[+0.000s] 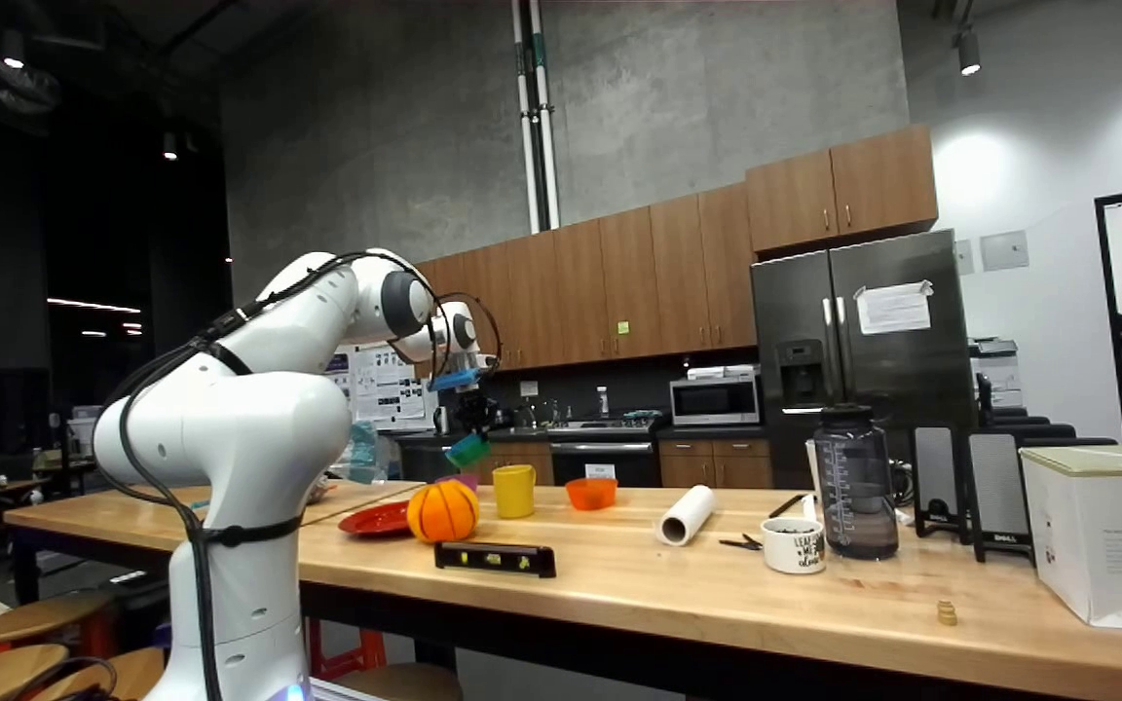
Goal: Pour the contents of the blue bowl into the pink bowl
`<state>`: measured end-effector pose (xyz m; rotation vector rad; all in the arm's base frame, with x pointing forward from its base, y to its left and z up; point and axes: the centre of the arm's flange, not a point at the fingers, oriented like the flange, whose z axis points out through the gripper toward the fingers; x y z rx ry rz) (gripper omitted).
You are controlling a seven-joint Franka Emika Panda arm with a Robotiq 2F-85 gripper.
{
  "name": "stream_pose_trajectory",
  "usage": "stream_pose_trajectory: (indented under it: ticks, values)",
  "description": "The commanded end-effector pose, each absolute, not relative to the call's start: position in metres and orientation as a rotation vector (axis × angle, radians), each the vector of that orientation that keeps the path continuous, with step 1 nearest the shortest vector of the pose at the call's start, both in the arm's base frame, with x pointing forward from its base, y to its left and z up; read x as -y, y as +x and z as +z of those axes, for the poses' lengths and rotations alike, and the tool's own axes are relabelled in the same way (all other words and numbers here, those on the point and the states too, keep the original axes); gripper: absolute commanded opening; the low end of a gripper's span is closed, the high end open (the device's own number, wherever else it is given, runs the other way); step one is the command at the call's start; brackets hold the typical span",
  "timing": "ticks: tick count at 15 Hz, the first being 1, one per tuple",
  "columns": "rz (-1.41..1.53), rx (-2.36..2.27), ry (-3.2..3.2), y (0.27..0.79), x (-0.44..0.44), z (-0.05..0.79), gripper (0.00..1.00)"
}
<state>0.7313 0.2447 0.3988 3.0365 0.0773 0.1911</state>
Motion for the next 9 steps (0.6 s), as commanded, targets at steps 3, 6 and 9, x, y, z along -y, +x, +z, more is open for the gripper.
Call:
stream_pose_trajectory:
  ticks: [3,6,9]
  values:
    - [0.196,-0.07,2.915,0.714,-0.272,0.424,0.02]
    - [0.172,-0.079,2.897,0.709,-0.29,0.419,0.02]
    - [0.215,-0.081,2.88,0.706,-0.306,0.413,0.02]
